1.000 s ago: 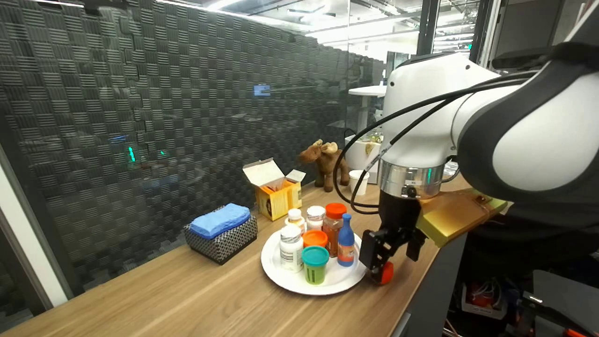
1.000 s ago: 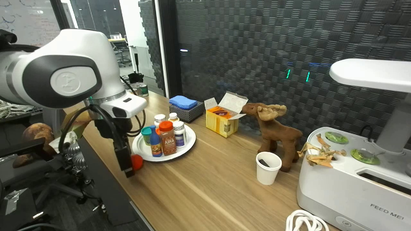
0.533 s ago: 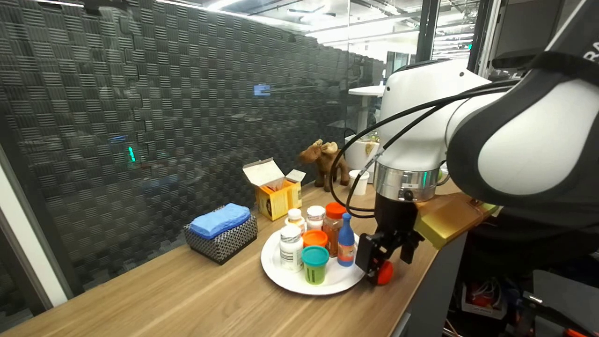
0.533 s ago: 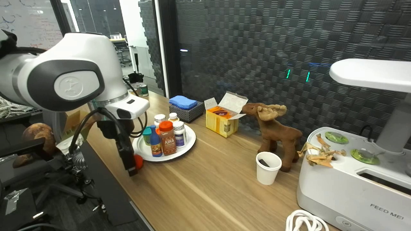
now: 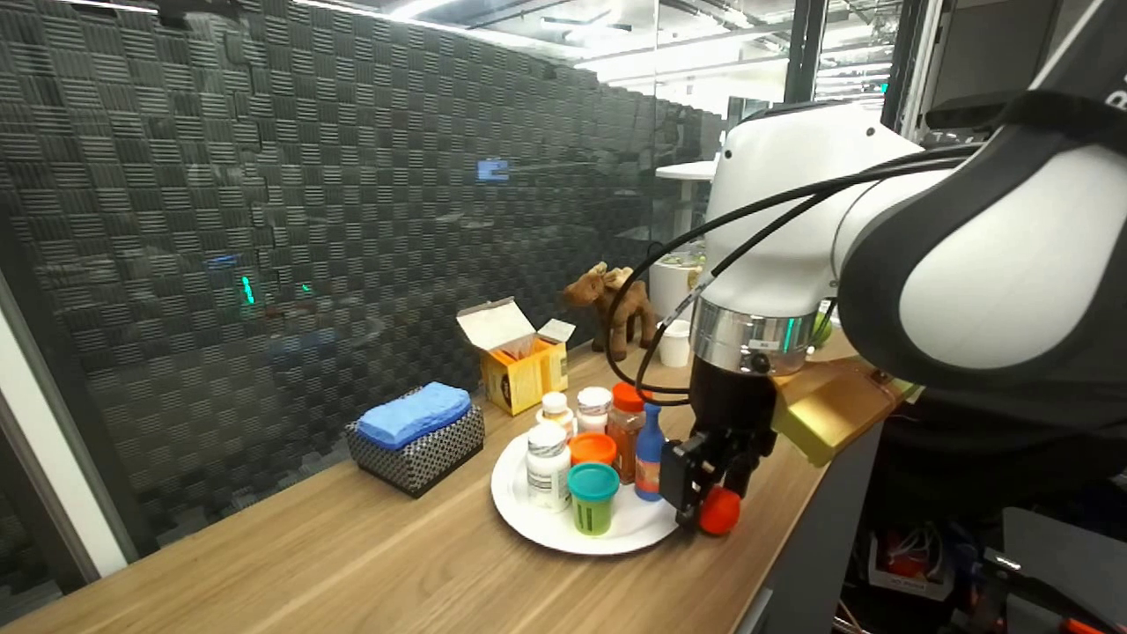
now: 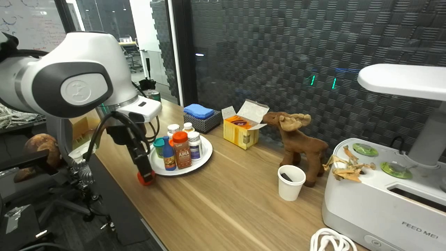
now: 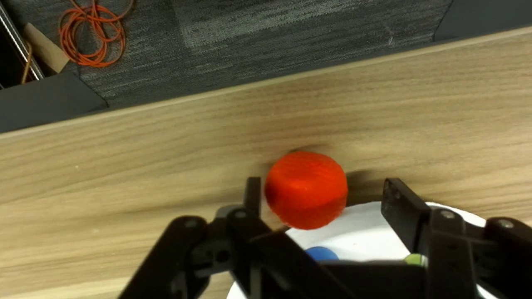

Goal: Put the bottles and the orange plushie surrounding the white plate on the white plate

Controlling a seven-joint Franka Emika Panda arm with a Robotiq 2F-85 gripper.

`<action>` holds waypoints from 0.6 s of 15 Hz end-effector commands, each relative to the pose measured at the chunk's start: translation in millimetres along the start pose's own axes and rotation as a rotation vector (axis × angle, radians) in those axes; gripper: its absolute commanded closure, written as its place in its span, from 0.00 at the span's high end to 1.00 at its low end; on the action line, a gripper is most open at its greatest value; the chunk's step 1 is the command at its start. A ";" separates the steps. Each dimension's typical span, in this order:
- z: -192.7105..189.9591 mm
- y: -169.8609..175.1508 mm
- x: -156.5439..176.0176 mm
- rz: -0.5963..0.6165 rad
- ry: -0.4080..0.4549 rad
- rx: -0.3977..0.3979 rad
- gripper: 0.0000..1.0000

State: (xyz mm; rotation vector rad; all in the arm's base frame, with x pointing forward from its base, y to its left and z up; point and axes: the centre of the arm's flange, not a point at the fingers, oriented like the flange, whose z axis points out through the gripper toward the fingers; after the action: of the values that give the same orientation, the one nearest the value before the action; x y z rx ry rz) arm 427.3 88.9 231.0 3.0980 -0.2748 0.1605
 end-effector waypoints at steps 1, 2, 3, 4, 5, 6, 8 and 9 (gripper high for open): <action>-0.4 -0.7 1.6 -0.012 0.001 -0.002 0.45; 0.4 0.1 1.3 -0.009 0.001 -0.006 0.37; 0.4 0.9 1.3 -0.005 0.002 -0.004 0.30; -1.6 1.7 2.5 0.000 0.014 -0.004 0.25; -4.3 2.4 3.1 0.000 0.025 -0.007 0.25; -7.3 2.7 3.2 0.000 0.033 -0.010 0.25; -16.5 2.9 3.8 0.015 0.054 -0.010 0.25; -21.1 1.4 4.1 0.027 0.053 0.005 0.25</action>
State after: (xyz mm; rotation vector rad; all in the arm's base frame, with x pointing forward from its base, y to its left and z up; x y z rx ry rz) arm 428.7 82.3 232.2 3.0868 -0.2761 0.1695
